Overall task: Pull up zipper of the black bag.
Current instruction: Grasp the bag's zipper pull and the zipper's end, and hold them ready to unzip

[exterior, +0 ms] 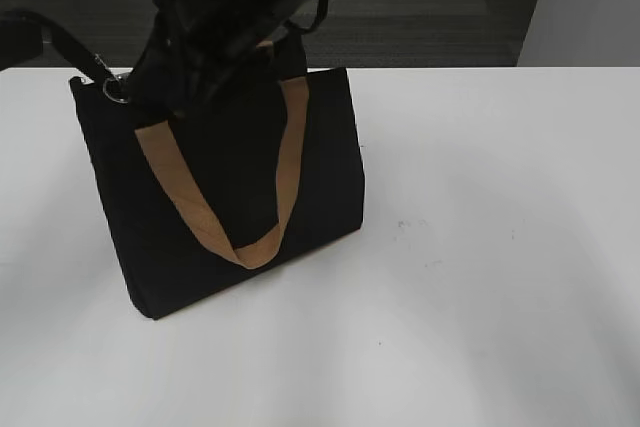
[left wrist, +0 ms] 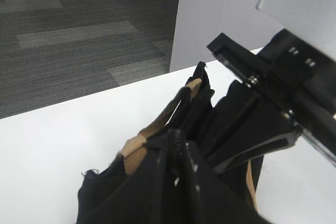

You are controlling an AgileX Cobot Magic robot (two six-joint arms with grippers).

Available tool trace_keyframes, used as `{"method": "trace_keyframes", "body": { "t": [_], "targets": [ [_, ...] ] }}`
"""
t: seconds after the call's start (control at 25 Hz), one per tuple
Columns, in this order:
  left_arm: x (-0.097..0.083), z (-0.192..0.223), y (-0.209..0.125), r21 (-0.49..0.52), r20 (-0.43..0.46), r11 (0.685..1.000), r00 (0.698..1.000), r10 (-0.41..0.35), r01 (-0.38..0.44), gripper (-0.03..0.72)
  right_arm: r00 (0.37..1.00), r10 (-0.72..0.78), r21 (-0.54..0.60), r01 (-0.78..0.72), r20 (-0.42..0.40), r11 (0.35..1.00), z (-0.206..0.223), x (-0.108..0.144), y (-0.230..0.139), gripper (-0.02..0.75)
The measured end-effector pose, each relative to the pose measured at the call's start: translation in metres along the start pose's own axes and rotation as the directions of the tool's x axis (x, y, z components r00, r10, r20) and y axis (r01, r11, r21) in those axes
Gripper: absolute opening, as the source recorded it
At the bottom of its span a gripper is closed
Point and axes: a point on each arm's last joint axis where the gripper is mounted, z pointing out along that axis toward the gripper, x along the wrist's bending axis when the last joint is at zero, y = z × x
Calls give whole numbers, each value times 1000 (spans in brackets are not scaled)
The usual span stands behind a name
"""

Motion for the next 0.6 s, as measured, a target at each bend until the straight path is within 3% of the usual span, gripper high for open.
{"method": "trace_keyframes", "body": {
  "t": [0.36, 0.48, 0.6],
  "targets": [
    [7, -3, -9, 126, -61, 969, 973, 223, -214, 33, 998, 56, 30, -57, 16, 998, -13, -11, -10, -1],
    [8, -3, -12, 165, -48, 943, 953, 300, -289, 33, 998, 63, 31, -63, 20, 998, -14, -13, -11, -1],
    [9, -4, -16, 211, -16, 898, 918, 397, -385, 32, 997, 71, 32, -72, 24, 997, -16, -16, -14, -1]
  ]
}}
